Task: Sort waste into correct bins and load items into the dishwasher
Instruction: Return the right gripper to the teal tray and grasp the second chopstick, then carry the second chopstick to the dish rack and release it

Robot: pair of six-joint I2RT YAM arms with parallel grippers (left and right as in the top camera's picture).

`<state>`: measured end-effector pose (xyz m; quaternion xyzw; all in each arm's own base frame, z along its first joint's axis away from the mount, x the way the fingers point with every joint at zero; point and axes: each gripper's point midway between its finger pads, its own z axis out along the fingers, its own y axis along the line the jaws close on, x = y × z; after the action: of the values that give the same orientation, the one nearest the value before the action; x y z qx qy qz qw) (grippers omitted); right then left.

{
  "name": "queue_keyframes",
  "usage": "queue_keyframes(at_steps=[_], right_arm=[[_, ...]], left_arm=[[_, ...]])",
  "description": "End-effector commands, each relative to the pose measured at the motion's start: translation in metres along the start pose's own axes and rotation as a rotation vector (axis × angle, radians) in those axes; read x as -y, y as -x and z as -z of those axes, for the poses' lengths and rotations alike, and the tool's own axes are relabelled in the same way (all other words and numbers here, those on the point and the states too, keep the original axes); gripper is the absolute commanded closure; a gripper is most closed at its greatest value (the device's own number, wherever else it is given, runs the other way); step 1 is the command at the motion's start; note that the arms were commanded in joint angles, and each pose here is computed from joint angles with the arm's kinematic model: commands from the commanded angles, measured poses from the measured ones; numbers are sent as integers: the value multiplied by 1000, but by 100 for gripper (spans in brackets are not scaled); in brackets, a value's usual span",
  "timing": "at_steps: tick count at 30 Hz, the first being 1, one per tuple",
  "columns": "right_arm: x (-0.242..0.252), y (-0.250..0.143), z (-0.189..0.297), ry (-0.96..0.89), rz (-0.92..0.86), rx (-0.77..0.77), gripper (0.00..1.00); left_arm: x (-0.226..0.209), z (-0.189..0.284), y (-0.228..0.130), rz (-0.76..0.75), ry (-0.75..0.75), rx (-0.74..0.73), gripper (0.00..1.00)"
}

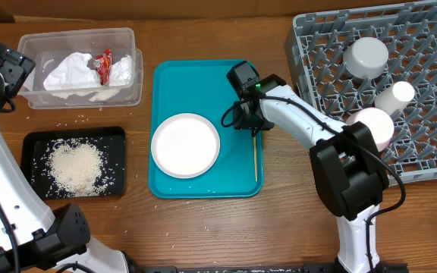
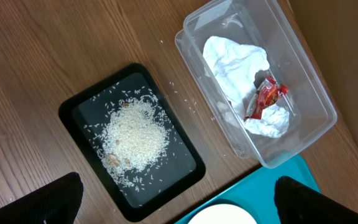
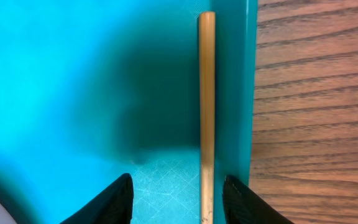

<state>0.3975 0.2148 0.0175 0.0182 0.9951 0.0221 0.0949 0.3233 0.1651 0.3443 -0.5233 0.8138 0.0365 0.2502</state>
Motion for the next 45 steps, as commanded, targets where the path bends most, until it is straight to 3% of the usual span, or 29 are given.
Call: queue_keyframes(at_steps=[1, 5, 9, 14, 20, 24, 32, 37, 45], right_arm=[[7, -10, -11, -19, -12, -26, 52], [8, -18, -17, -16, -12, -51, 61], [4, -22, -17, 10, -16, -69, 64], [-1, -23, -15, 34, -16, -84, 95], [-2, 2, 15, 48, -41, -60, 96], [10, 48, 75, 78, -65, 17, 96], [89, 126, 182, 95, 80, 230, 96], [136, 135, 185, 169, 159, 230, 96], [175, 136, 155, 198, 112, 194, 96]], left_arm=[[0, -5, -1, 10, 12, -10, 0], [0, -5, -1, 10, 12, -10, 0], [0, -5, -1, 10, 12, -10, 0], [0, -5, -1, 10, 12, -10, 0], [0, -5, -1, 10, 12, -10, 0], [0, -5, -1, 10, 12, -10, 0], [0, -5, -1, 10, 12, -10, 0], [0, -5, -1, 10, 12, -10, 0], [0, -5, -1, 10, 12, -10, 0]])
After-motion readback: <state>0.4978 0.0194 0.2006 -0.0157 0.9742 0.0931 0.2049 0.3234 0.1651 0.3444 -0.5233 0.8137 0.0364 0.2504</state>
